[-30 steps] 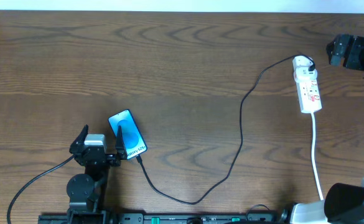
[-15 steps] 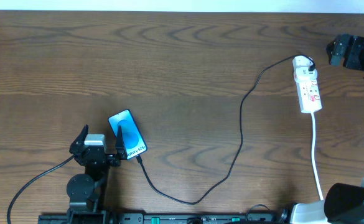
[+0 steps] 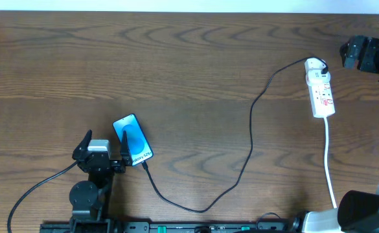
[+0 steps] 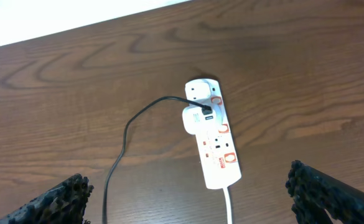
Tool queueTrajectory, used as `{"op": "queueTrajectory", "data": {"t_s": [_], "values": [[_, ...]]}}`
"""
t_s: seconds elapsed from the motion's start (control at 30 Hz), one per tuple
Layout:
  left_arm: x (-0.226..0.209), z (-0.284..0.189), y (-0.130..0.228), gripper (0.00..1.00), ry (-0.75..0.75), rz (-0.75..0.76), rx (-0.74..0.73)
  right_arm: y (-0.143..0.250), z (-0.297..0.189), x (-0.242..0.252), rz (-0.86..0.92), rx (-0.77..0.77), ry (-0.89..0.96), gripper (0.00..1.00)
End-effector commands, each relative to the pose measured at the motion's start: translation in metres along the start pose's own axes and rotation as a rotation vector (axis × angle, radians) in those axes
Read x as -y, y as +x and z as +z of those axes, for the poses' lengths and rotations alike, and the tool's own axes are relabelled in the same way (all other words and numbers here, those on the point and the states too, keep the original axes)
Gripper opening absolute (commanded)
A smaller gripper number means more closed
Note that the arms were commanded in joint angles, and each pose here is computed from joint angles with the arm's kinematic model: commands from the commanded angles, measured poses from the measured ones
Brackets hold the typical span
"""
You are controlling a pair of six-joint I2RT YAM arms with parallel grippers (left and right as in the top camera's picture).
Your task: Plug charger to phone and switch on socket
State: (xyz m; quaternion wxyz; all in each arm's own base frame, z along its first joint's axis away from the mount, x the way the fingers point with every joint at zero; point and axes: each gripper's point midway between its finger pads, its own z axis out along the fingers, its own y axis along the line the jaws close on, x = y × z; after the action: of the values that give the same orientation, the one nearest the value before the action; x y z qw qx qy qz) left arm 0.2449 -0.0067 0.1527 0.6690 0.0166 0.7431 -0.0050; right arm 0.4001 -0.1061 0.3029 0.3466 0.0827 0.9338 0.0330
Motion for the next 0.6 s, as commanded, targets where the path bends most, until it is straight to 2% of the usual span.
{"op": "queueTrajectory", "data": {"t_s": [0.0, 0.57], "values": [[0.003, 0.001, 0.015, 0.89, 0.020, -0.003, -0.046, -0.003, -0.001, 0.013, -0.082, 0.007, 0.084, 0.99], [0.003, 0.001, 0.015, 0.89, 0.020, -0.003, -0.046, -0.003, -0.015, 0.017, -0.094, 0.022, 0.126, 0.99]]}}
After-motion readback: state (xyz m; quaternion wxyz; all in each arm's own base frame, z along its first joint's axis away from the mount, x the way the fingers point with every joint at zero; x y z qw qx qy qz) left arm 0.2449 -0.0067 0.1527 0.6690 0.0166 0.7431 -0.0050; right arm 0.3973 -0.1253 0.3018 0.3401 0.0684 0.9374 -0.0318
